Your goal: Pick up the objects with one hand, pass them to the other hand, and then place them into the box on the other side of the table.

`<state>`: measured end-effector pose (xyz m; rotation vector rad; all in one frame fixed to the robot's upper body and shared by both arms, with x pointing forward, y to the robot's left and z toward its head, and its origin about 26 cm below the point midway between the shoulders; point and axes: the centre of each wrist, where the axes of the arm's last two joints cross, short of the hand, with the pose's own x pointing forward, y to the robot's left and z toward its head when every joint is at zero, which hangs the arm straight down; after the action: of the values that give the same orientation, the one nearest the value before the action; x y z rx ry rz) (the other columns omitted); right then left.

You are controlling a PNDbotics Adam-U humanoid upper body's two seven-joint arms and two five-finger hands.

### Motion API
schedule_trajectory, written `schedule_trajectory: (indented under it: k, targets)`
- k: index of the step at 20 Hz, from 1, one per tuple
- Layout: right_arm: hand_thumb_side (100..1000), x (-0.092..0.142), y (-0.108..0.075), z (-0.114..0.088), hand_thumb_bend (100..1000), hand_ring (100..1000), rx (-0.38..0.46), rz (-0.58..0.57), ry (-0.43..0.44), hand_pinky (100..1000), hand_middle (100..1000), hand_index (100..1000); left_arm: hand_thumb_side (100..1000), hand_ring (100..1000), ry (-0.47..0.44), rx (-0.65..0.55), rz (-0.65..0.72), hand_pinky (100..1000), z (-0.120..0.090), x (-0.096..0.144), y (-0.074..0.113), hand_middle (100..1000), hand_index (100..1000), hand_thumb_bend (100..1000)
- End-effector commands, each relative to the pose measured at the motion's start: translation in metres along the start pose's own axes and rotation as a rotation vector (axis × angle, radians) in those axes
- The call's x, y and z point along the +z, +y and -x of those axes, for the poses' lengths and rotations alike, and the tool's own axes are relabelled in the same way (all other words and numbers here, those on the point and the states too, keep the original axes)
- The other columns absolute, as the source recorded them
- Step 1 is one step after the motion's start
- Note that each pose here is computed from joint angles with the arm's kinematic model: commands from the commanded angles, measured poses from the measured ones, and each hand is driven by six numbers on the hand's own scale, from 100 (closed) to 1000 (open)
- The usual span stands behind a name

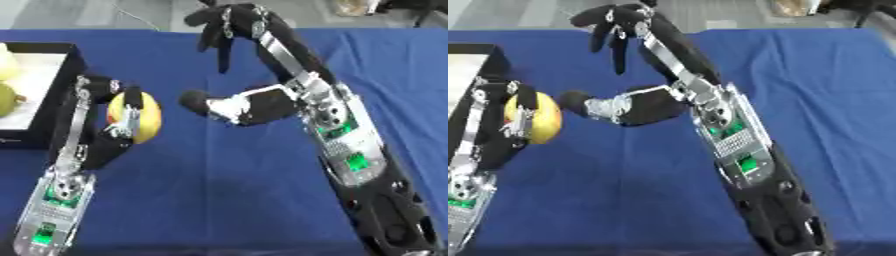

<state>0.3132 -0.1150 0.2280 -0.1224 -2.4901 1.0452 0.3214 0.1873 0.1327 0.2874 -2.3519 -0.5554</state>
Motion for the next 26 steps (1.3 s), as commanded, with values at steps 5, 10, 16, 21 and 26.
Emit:
schedule_trajectory:
  k: [5,10,16,21,26]
  targets:
    - [544,0.003,-0.011,-0.003,549,391,0.04,0.073,0.008,655,556,802,490,171,-0.056,-0.168,-0.163,209,-0.011,-0.021,0.059,139,321,100]
    - [542,0.006,-0.01,-0.001,548,390,0.042,0.067,0.018,656,556,802,282,176,-0.057,-0.32,-0.288,220,-0.016,-0.032,0.105,141,323,100]
    - [540,0.01,-0.009,0.003,546,385,0.043,0.046,0.03,655,554,802,100,178,0.053,-0.627,-0.437,226,0.0,-0.037,0.176,141,324,100]
    - [538,0.012,-0.007,0.004,544,381,0.037,0.035,0.033,654,554,800,100,172,0.25,-0.893,-0.394,216,0.023,-0.022,0.228,181,326,100]
    - [536,0.013,-0.003,0.003,538,376,0.018,0.011,0.024,654,553,800,100,205,0.437,-1.047,-0.257,228,0.046,-0.018,0.242,178,362,331]
